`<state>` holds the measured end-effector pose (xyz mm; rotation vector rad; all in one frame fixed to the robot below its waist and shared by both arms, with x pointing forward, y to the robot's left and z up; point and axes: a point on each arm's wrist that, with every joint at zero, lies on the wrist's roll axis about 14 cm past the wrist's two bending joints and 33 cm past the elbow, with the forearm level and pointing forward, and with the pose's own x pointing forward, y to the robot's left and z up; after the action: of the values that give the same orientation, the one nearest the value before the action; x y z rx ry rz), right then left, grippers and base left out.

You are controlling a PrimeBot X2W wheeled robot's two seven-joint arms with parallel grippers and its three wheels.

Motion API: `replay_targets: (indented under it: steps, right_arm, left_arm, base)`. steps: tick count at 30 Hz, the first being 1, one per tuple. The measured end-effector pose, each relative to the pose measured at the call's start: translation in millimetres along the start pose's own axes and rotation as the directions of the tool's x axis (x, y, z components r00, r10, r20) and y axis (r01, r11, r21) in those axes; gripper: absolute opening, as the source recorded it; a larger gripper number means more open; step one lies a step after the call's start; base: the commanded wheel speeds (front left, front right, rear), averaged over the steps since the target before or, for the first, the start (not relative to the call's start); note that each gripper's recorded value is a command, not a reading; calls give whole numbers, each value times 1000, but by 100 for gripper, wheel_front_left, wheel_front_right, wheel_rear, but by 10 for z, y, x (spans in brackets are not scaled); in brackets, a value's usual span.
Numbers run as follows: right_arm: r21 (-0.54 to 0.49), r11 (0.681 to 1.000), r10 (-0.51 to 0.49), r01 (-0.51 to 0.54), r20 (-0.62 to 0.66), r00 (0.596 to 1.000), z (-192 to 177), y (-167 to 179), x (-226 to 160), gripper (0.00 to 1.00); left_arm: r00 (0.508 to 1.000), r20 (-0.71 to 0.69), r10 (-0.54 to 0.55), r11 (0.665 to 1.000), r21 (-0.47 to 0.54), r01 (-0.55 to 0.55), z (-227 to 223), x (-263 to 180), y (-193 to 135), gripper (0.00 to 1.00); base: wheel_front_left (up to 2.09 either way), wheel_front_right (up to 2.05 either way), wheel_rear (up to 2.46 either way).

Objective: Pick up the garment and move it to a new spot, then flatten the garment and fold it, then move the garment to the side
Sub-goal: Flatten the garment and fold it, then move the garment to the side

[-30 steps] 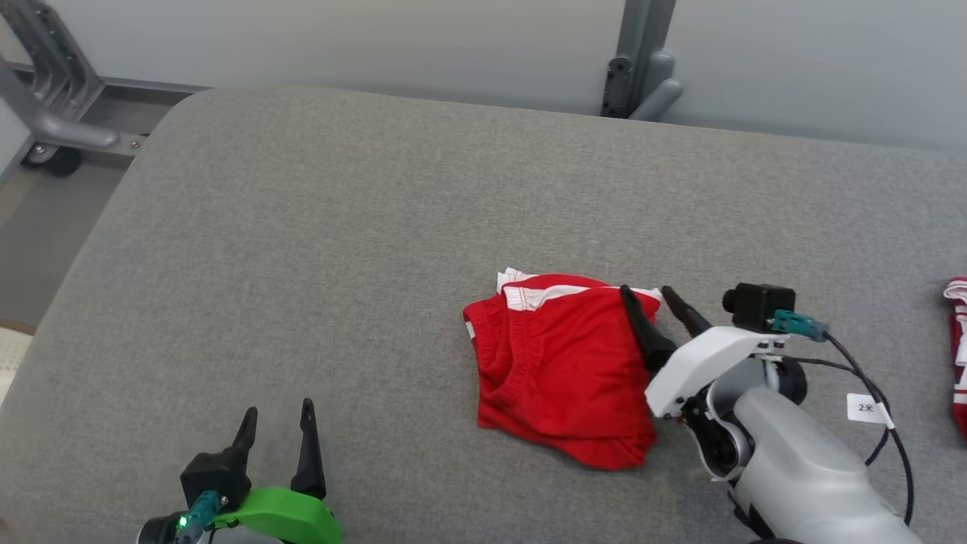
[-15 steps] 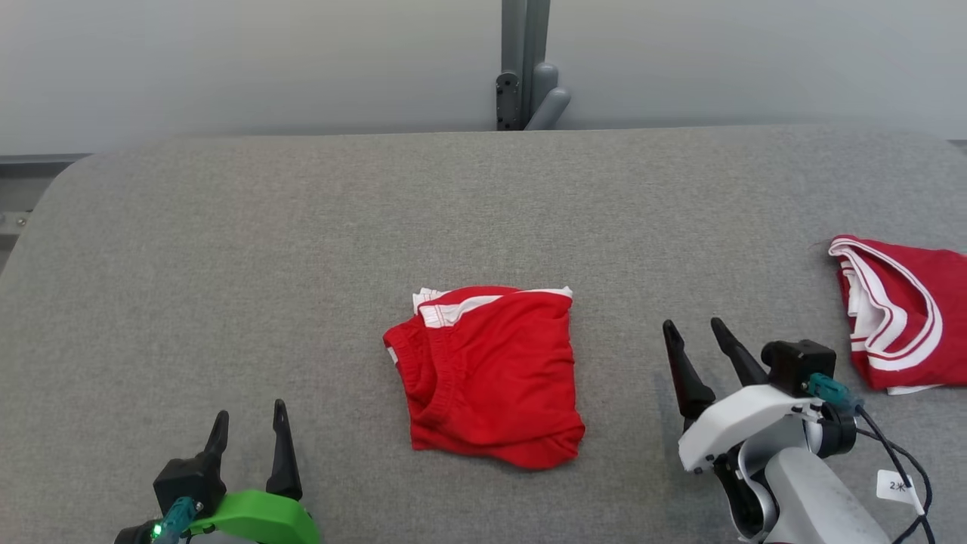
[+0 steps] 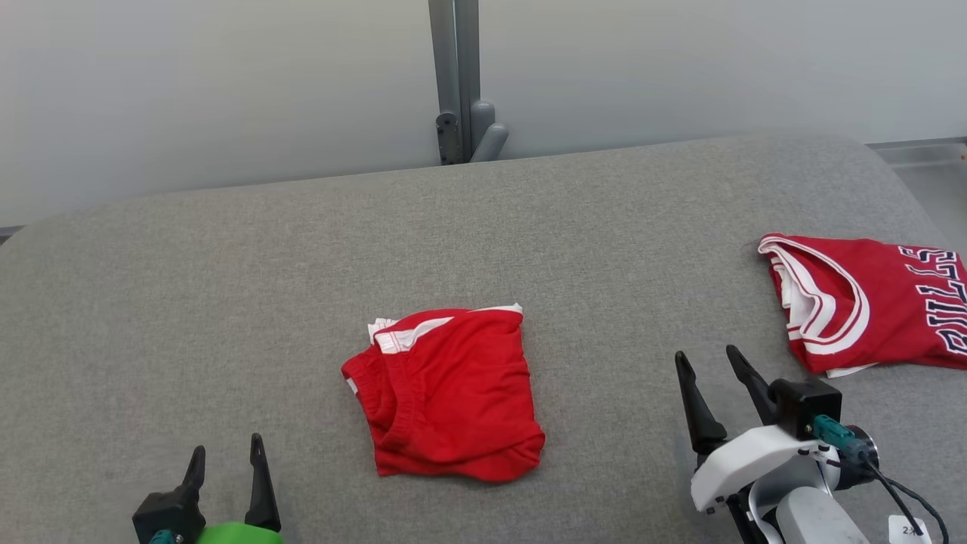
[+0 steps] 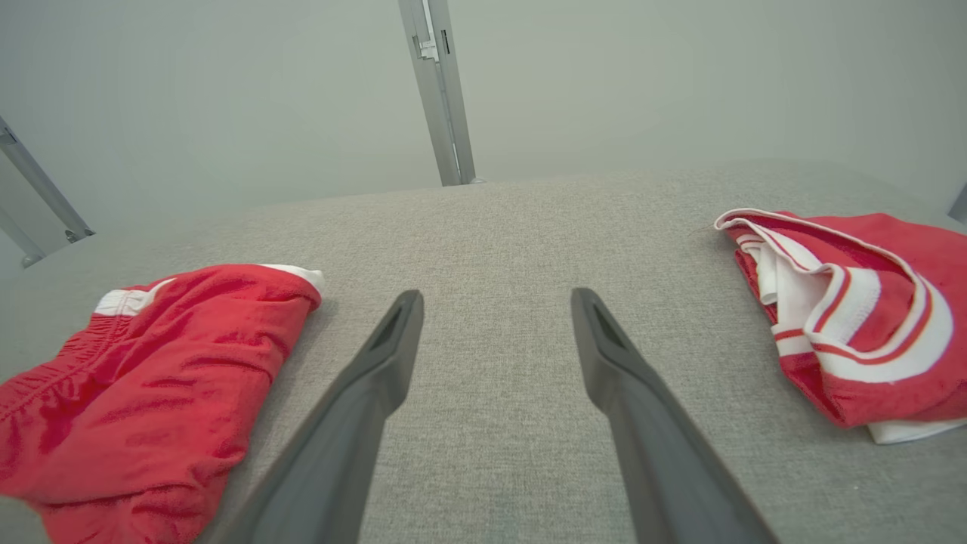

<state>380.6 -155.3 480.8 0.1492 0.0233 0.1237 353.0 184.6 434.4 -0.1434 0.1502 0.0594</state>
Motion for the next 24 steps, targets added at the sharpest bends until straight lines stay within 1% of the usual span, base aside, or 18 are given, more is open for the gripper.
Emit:
replay_targets:
  steps: [5,10,24]
  right_arm:
    - [-29,999,-17,18,18,1000,43,-58,-115,100]
    - [-16,999,-33,34,13,999,9,-92,-202,100]
    - [-14,1000,-26,26,5,1000,-15,-69,-191,100]
  left_arm:
    - [999,-1,-32,999,11,32,-11,-37,-62,100]
    - [999,-6,-42,999,14,42,-31,-75,-80,100]
    - [998,-16,-55,998,13,55,-65,-76,-123,100]
  base:
    - [0,0,0]
    - [0,0,0]
    - [0,0,0]
